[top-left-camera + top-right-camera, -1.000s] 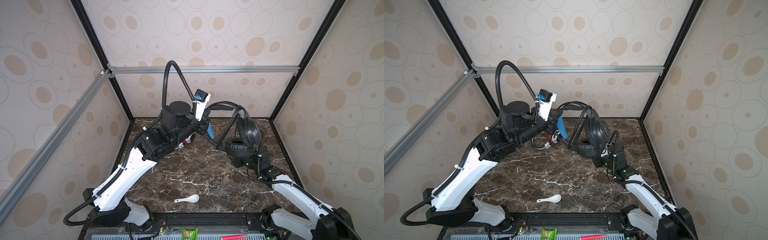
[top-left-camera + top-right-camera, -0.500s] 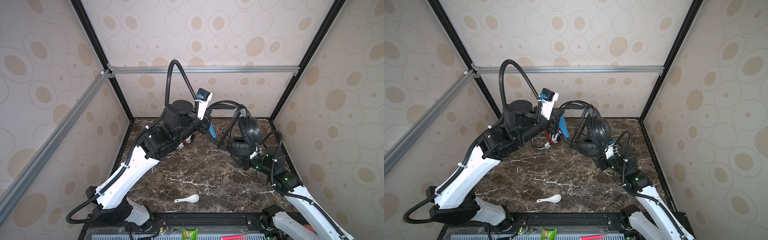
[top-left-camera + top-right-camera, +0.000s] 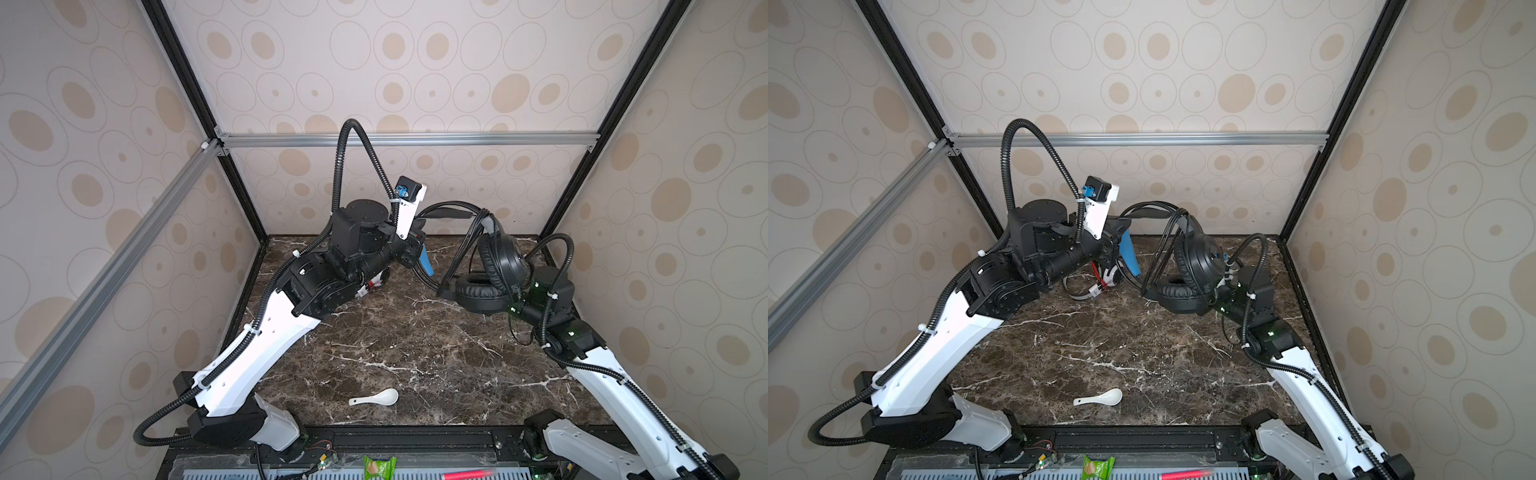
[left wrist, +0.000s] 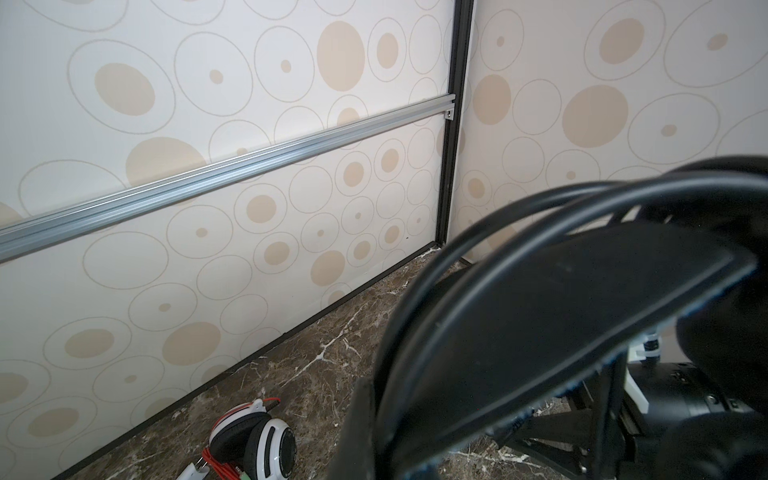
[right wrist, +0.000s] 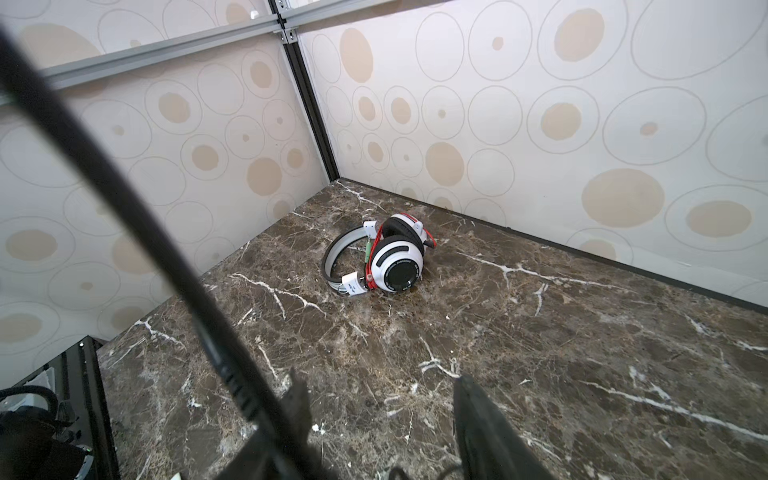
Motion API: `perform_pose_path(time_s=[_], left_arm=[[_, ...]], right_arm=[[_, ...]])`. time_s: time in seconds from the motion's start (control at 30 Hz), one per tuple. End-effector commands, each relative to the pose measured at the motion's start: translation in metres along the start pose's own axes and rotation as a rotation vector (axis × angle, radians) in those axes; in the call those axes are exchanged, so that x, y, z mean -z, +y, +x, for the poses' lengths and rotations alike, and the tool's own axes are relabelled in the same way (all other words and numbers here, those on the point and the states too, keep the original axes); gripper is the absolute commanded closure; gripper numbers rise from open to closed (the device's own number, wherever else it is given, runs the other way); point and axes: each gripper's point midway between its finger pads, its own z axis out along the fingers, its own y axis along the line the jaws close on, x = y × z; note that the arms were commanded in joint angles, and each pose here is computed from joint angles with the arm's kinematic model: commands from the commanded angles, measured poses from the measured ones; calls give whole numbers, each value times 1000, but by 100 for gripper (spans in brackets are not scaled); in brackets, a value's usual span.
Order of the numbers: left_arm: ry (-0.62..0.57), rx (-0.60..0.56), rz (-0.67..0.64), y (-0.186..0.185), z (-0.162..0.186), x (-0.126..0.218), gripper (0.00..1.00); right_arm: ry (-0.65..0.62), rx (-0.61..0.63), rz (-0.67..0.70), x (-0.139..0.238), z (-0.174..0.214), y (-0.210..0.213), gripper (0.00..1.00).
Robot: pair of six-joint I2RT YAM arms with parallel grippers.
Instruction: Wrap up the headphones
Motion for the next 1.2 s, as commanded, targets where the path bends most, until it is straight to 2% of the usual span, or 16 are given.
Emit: perform_pose_path(time_s=[0.0,0.07,0.23,0.3,0.47,0.53,0.63,0.8,0.97,1.17], left_arm=[[-143,80,28,-2,-46,21,100],[-144,81,30,-2,-46,22,100],[-142,84,21,0,-45,22,100],[-146,88,17,1,-46,22,100],[-139,101,-47,11,-47,20,100],[-126,98,-98,20,-44,19,100],[-112,91,-138,26,-39,16,100],[-108,98,-133,25,-37,11,100],[-100,103,-129,25,-34,6,100],[-93,110,-130,25,-30,7,100]], right_arm=[[-67,30,-30,0,-26,5,45],[-80,32,-42,-2,-32,7,49],[-79,23,-73,-3,-36,12,75],[-75,21,-70,-1,-35,12,79],[-60,11,-62,8,-22,14,80],[-51,-6,-48,11,-12,12,74],[-44,-18,-24,16,-1,9,75],[-34,-42,-10,18,11,7,75],[-40,-49,-9,17,13,6,79],[-52,-47,-32,15,8,9,75]])
